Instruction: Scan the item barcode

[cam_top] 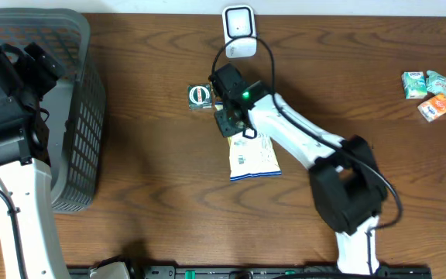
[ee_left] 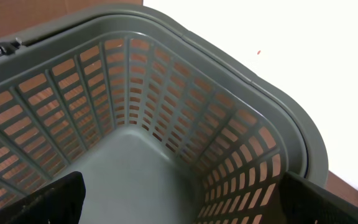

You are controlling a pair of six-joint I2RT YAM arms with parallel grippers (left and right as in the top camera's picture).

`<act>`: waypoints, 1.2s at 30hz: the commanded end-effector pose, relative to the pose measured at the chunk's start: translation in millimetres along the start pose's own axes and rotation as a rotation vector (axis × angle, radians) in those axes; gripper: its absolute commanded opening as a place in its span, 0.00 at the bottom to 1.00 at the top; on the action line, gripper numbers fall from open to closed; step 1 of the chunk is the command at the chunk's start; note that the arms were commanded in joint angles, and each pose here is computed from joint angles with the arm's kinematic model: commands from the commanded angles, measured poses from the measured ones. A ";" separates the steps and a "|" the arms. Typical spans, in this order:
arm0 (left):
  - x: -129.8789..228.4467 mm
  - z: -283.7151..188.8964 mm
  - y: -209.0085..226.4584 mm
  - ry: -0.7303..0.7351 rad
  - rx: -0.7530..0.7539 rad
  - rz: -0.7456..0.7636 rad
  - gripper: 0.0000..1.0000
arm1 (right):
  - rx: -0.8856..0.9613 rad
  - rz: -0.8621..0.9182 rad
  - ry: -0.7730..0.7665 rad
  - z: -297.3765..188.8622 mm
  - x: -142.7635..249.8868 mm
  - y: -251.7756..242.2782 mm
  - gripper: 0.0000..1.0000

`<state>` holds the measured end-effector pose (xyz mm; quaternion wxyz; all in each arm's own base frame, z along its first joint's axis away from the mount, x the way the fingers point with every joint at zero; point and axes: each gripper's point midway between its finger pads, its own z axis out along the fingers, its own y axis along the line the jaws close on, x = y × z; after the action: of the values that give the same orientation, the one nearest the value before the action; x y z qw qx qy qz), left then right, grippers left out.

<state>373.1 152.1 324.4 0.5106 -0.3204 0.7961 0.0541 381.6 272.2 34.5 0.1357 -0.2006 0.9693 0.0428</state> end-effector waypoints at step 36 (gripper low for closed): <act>-6.5 -2.0 0.2 -0.015 -0.001 0.006 0.98 | 0.032 0.026 -0.180 25.0 -70.1 -71.5 0.55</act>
<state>373.1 152.1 324.4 0.5106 -0.3204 0.7961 0.0541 470.9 244.7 31.4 0.2219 -0.1811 0.9568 0.0498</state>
